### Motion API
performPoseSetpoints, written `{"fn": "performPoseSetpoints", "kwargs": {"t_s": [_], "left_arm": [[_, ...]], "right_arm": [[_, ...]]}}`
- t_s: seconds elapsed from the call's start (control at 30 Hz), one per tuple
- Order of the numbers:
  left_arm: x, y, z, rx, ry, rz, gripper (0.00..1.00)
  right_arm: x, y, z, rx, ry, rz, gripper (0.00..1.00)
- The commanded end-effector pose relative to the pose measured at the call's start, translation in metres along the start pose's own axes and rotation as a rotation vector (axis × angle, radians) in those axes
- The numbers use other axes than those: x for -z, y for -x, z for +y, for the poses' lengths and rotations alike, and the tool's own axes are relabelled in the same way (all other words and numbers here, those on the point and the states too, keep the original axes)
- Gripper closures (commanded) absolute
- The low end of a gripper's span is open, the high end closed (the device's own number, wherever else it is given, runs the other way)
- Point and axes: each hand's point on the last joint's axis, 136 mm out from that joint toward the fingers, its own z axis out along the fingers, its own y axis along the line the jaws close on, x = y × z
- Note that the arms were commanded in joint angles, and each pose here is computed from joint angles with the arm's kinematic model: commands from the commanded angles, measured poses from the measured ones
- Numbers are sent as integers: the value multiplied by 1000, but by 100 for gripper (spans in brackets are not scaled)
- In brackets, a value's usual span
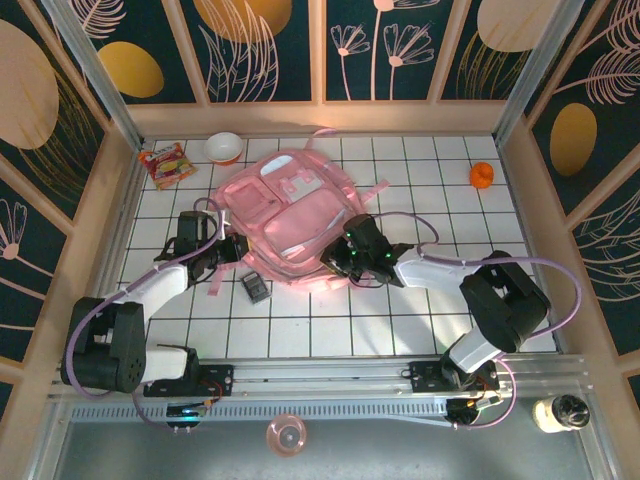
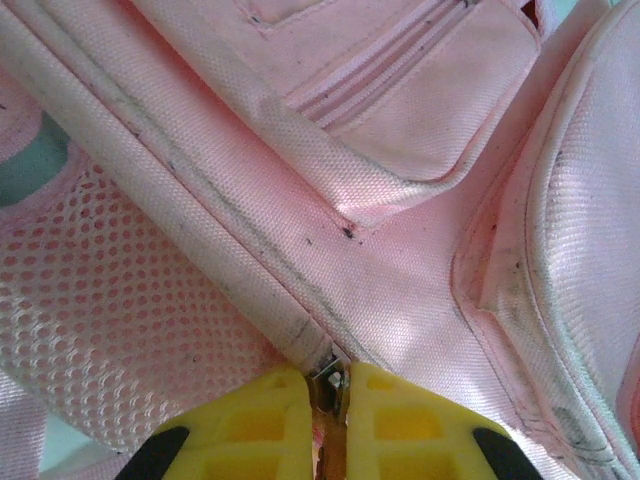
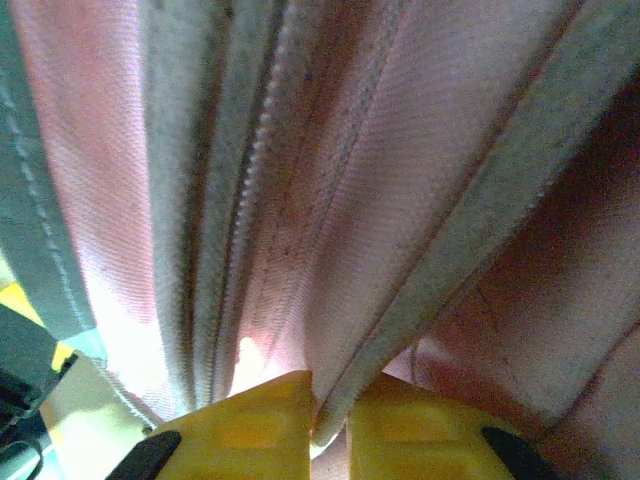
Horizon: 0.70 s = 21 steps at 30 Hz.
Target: Pack books, pencil case, and school supplies into a backpack
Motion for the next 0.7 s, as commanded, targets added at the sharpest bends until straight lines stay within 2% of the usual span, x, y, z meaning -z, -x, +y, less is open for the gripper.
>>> {"fn": "performPoseSetpoints", "kwargs": {"t_s": [0.0,0.23,0.4,0.67], "left_arm": [[4,-2,-4,-35,-1,18,89],[0,-3,1,-5,20,32,88],[5,-9,0,10,14,35,83],[10,-17,6,19,41,32,85]], "right_arm": [[7,22,43,37,123,-59,90],[12,26,36,27,112,-81,95],[15,32,40,34,112,-97,97],[17,34,40,41,107,-107,99]]}}
